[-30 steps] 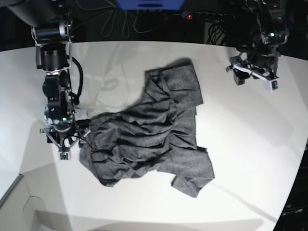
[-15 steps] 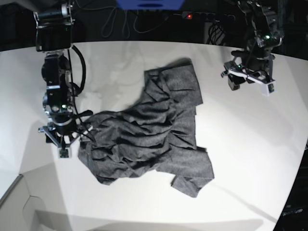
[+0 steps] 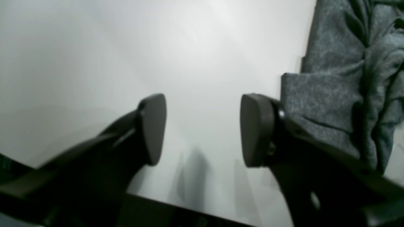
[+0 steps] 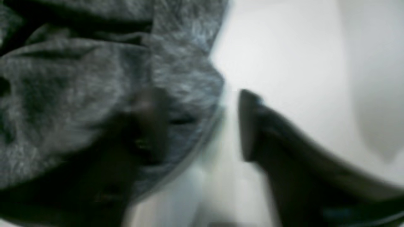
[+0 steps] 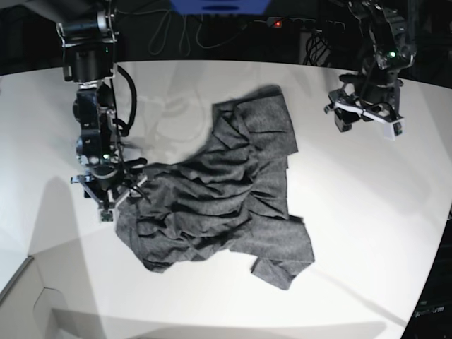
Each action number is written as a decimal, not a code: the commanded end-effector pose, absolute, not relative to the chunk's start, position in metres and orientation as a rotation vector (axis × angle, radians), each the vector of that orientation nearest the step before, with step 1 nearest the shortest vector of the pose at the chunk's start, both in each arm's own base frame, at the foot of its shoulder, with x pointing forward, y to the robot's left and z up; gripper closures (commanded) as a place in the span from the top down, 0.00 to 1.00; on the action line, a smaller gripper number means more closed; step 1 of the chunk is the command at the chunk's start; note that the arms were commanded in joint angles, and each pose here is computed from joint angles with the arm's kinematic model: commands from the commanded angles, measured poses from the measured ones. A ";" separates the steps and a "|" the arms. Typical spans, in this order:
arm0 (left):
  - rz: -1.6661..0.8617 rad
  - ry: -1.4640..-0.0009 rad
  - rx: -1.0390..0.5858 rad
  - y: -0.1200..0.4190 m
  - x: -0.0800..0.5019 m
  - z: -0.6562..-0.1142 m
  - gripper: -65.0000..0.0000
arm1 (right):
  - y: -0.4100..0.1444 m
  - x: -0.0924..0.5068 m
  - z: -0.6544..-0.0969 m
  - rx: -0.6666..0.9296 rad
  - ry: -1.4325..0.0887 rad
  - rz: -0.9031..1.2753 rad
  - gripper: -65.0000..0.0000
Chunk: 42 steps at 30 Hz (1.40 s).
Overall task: Layout the t-shirt on the table in an organized manner, then fold the t-shirt properly
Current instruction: 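Drag the grasped shirt edge outward with the right gripper, then grasp the shirt fabric with the left gripper and lift it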
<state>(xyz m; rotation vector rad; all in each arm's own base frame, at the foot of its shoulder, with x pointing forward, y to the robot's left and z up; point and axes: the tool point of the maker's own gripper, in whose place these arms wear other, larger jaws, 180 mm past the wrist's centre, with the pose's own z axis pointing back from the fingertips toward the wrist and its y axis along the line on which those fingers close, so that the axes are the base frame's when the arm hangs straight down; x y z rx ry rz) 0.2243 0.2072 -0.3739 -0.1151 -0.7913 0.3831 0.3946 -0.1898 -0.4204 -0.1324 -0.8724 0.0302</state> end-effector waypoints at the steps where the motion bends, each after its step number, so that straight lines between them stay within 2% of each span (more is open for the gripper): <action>1: 0.377 -0.820 -0.109 0.210 0.227 -0.367 0.56 | -0.193 0.404 -0.409 -0.141 -0.905 0.035 0.28; 3: 0.375 -0.807 -0.104 0.211 0.222 -0.370 0.56 | -0.196 0.404 -0.407 -0.146 -0.904 0.028 0.00; 6: 0.374 -0.802 -0.102 0.211 0.221 -0.371 0.56 | -0.209 0.400 -0.384 -0.167 -0.968 -0.002 0.03; 8: 0.377 -0.800 -0.105 0.211 0.220 -0.372 0.56 | -0.214 0.398 -0.358 -0.181 -1.040 -0.019 0.00; 14: 0.376 -0.803 -0.115 0.207 0.223 -0.372 0.56 | -0.208 0.386 -0.265 -0.206 -1.257 -0.009 0.00; 19: 0.345 -0.804 -0.140 0.195 0.226 -0.370 0.56 | -0.267 0.375 -0.222 -0.309 -1.326 -0.167 0.00; 24: 0.339 -0.802 -0.157 0.187 0.228 -0.372 0.56 | -0.336 0.356 -0.230 -0.399 -1.284 -0.353 0.00; 29: 0.279 -0.800 -0.199 0.163 0.233 -0.372 0.56 | -0.347 0.346 -0.270 -0.397 -1.176 -0.381 0.00; 34: 0.234 -0.816 -0.258 0.138 0.245 -0.366 0.56 | -0.360 0.334 -0.281 -0.409 -1.140 -0.430 0.00; 36: 0.204 -0.819 -0.288 0.122 0.250 -0.364 0.56 | -0.361 0.329 -0.286 -0.411 -1.122 -0.430 0.07; 42: 0.128 -0.790 -0.364 0.081 0.266 -0.372 0.56 | -0.363 0.319 -0.277 -0.431 -1.138 -0.436 0.41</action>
